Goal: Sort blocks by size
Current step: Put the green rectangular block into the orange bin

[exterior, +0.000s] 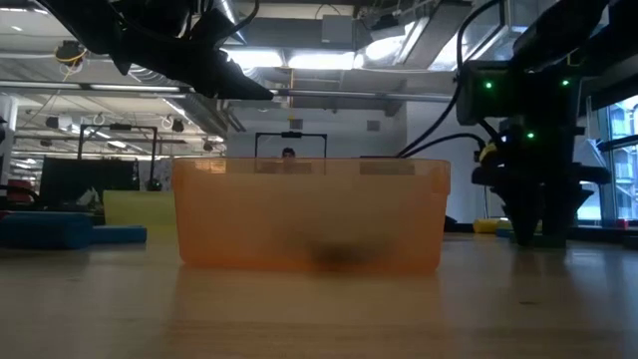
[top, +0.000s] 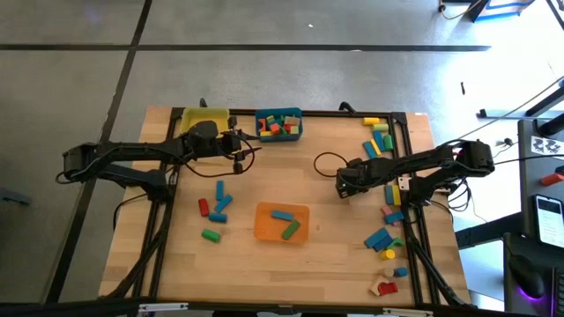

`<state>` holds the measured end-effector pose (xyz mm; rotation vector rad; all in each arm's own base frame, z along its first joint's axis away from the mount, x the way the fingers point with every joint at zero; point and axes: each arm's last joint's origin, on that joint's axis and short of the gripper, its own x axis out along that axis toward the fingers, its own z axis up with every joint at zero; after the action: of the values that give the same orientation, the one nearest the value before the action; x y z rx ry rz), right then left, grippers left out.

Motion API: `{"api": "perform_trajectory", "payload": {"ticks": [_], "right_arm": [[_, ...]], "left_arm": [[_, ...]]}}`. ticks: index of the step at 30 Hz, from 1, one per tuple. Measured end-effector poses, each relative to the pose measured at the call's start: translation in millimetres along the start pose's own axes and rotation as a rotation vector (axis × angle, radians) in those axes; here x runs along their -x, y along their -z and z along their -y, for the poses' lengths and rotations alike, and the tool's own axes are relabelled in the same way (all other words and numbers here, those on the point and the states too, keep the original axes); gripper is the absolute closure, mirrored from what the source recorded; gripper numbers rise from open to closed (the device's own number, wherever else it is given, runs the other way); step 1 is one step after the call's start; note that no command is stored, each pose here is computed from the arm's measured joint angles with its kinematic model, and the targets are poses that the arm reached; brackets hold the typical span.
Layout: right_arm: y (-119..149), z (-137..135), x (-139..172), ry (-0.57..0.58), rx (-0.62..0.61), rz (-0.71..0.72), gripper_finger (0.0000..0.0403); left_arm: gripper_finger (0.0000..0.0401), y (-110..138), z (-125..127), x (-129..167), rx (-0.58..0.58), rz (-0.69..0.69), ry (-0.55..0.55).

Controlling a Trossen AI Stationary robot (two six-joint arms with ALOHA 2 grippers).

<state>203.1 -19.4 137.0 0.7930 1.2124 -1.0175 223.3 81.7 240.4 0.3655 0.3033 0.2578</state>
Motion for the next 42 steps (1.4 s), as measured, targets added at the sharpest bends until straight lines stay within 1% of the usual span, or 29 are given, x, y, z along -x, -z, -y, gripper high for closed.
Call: {"api": "perform_trajectory", "payload": {"ticks": [4, 7, 11, 14, 17, 20, 28, 30, 34, 37, 42], "right_arm": [[0, -1, 0, -0.009, 0.013, 0.000, 0.0228], [0, -1, 0, -0.015, 0.052, -0.008, 0.0262], [1, -2, 0, -0.026, 0.109, -0.023, 0.0293], [0, -3, 1, -0.037, 0.154, -0.021, 0.0297], [-2, -5, 3, -0.045, 0.192, -0.023, 0.0282], [-5, -12, 8, -0.084, 0.229, -0.016, 0.0275], [-18, -28, 29, -0.158, 0.298, 0.044, 0.0287], [-22, -34, 36, -0.193, 0.314, 0.071, 0.0283], [-25, -51, 51, -0.297, 0.374, 0.153, 0.0279], [-23, -66, 63, -0.403, 0.440, 0.220, 0.0278], [-12, -89, 79, -0.627, 0.565, 0.301, 0.0277]], "left_arm": [[0.0274, 0, 0, 0, -0.001, 0.000, -0.001], [0.0274, 0, 0, 0, -0.003, 0.000, 0.000], [0.0274, 0, 0, 0, -0.003, 0.000, 0.000], [0.0274, 0, 0, 0, -0.003, 0.000, -0.001], [0.0274, 0, 0, 0, -0.003, 0.000, -0.001], [0.0274, 0, 0, 0, -0.003, 0.000, 0.000], [0.0274, 0, 0, 0, -0.003, 0.000, 0.000], [0.0274, 0, 0, 0, -0.004, 0.000, 0.000], [0.0274, 0, 0, 0, -0.003, 0.000, 0.000], [0.0274, 0, 0, 0, -0.003, 0.000, 0.000], [0.0274, 0, 0, 0, -0.003, 0.000, 0.000]]}}
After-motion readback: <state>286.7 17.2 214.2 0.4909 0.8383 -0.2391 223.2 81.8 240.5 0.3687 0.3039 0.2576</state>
